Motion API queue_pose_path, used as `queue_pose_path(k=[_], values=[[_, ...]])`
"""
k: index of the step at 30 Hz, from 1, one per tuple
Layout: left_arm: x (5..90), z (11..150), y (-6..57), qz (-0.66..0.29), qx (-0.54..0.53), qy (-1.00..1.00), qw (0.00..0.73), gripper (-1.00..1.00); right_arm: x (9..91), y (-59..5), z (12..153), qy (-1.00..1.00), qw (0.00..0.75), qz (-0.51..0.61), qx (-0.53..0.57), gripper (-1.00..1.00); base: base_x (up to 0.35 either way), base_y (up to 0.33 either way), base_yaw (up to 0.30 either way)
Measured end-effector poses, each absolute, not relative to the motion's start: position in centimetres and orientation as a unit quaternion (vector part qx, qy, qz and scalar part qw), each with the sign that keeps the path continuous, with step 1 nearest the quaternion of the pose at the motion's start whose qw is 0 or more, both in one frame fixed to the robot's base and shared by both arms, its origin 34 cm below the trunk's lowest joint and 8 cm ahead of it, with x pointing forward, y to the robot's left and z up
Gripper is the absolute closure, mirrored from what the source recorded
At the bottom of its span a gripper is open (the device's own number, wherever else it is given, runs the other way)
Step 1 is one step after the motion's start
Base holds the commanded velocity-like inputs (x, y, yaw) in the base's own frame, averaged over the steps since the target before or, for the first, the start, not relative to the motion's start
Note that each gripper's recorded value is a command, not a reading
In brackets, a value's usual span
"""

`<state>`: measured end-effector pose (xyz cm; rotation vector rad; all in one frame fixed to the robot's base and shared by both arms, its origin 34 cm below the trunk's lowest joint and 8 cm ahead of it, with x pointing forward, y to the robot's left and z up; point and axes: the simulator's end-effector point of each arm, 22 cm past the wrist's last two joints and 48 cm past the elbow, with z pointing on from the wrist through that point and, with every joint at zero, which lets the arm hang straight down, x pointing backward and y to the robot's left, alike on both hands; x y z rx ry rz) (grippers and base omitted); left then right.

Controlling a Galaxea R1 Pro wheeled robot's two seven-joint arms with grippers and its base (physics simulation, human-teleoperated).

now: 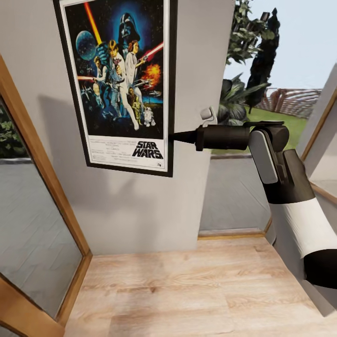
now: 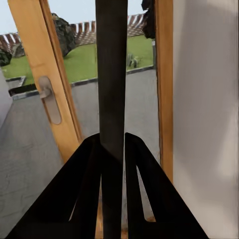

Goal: Pick up the poster from the kitchen countertop and hang it on one of the wall nails in the kitchen.

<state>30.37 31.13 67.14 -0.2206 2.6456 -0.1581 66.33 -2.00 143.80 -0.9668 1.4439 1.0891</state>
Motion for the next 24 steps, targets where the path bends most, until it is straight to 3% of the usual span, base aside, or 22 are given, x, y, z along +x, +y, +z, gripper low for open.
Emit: queue_pose_path(k=[24], values=[[30.36,67.13,31.14,-0.057,-0.080,0.966,0.239,-1.00,66.34,-2.00,143.79,0.602,0.519,0.454,-0.403,1.00,0.332,0.079,0.000]])
